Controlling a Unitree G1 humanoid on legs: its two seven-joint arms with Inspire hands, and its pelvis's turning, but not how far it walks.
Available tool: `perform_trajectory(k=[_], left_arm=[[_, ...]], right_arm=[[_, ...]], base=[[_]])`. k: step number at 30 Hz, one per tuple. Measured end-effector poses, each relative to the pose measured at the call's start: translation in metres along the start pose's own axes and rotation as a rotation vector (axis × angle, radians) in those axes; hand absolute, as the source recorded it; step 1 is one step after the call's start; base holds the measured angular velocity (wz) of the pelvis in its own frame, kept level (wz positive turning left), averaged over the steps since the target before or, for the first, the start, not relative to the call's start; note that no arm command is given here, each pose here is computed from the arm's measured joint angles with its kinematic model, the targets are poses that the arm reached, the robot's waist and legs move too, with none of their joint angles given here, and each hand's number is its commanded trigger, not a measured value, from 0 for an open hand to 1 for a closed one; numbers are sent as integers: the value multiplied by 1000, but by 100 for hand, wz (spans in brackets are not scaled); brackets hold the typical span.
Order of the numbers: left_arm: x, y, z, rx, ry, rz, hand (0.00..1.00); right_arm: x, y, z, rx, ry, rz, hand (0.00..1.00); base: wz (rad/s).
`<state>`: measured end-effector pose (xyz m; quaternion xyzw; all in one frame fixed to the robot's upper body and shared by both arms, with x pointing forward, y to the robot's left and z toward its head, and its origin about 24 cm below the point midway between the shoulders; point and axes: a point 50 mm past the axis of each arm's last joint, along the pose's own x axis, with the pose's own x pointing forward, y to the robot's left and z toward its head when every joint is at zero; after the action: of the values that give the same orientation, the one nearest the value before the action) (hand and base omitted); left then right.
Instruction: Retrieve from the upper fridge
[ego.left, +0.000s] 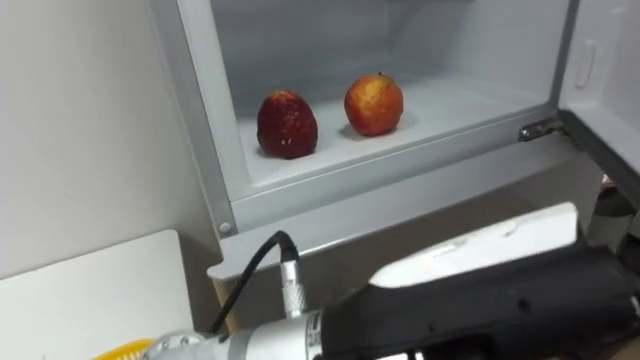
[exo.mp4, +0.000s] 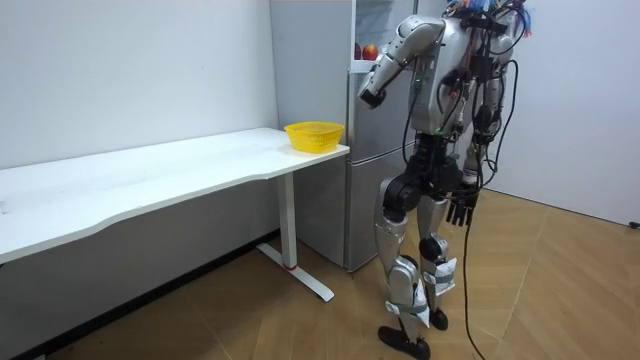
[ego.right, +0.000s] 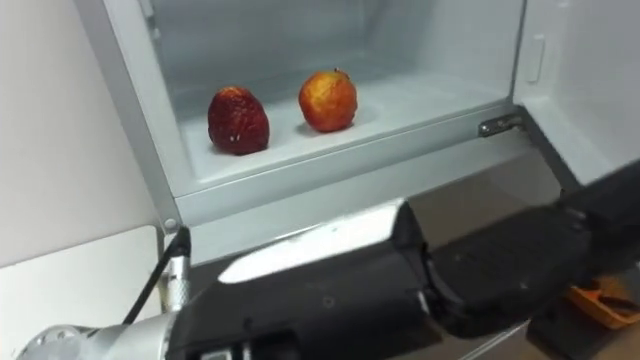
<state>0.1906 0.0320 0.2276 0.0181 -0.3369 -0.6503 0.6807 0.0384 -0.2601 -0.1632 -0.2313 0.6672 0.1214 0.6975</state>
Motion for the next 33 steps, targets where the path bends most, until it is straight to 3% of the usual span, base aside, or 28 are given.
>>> perform_trajectory(k=[20, 29, 33], left_arm=[[13, -10, 3, -9, -93, -17, 0], [16, -5, 3, 151, -34, 43, 0], [9, 4, 5, 281, 14, 141, 0]], right_arm=[[1, -2, 10, -45, -15, -14, 0], [1, -2, 9, -41, -26, -19, 0], [1, 1, 4, -25, -30, -28, 0]], base=[[0], [0], [-3]])
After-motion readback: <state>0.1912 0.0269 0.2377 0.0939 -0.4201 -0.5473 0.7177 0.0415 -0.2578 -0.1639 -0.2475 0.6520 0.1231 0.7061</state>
